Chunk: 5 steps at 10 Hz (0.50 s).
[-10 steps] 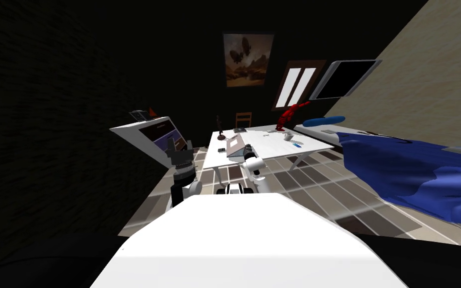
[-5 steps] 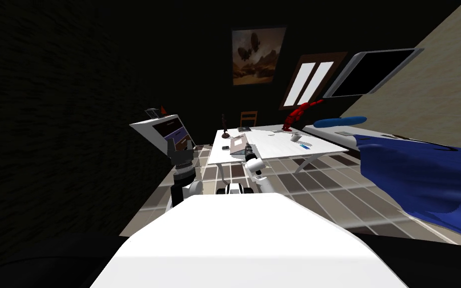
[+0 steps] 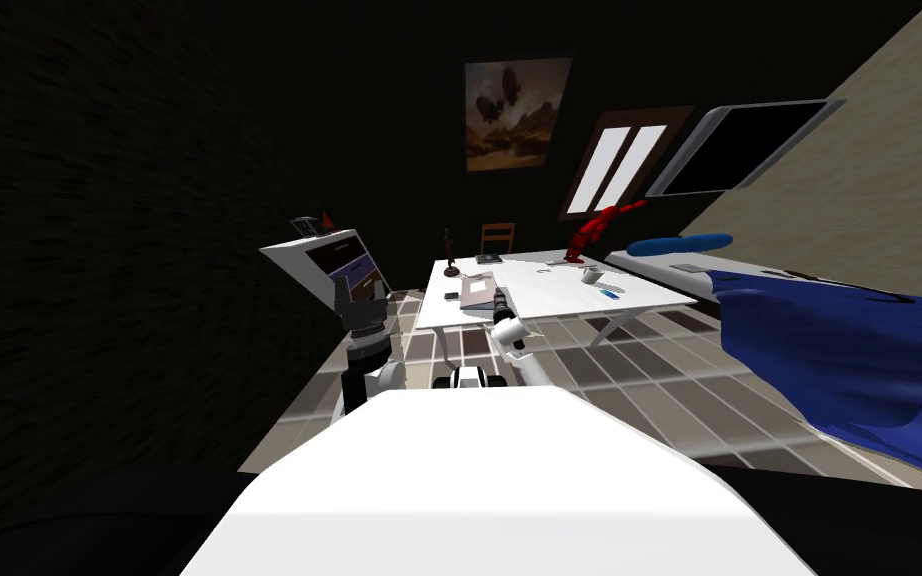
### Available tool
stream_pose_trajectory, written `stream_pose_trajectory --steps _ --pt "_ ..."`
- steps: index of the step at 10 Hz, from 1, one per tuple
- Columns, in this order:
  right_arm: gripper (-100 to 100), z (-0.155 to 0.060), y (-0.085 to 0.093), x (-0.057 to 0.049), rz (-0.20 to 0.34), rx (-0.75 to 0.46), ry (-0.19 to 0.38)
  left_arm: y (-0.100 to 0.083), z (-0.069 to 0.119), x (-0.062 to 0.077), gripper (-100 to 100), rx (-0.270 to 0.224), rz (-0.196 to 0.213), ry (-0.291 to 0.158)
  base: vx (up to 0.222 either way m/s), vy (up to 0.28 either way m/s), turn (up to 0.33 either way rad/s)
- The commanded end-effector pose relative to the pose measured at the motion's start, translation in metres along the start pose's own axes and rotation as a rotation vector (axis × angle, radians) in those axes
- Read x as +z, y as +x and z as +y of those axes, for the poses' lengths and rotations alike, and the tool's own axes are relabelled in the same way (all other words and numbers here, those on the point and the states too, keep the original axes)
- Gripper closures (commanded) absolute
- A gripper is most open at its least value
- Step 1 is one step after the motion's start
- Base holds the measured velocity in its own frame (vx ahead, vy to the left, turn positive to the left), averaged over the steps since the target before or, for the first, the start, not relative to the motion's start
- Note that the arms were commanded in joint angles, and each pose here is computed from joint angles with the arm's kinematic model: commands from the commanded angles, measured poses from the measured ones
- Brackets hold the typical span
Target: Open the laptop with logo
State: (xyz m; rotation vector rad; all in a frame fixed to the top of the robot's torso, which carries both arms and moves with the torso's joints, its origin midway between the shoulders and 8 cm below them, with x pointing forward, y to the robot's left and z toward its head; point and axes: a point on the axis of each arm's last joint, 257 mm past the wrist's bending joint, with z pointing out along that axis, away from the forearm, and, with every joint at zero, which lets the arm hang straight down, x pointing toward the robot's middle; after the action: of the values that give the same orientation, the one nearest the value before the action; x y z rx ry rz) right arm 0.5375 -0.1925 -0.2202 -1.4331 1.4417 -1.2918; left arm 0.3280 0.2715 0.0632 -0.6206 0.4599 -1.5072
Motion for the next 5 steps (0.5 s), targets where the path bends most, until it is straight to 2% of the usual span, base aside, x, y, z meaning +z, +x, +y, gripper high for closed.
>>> stream_pose_trajectory --steps 1,5 --pt "-100 -0.007 0.010 -0.001 0.041 -0.060 0.029 0.000 0.000 0.000 0 0.000 0.000 0.000 0.000 0.000 0.000" --pt "-100 -0.033 0.012 -0.004 0.037 -0.042 0.023 0.000 0.000 0.000 0 0.000 0.000 0.000 -0.004 -0.003 0.002"
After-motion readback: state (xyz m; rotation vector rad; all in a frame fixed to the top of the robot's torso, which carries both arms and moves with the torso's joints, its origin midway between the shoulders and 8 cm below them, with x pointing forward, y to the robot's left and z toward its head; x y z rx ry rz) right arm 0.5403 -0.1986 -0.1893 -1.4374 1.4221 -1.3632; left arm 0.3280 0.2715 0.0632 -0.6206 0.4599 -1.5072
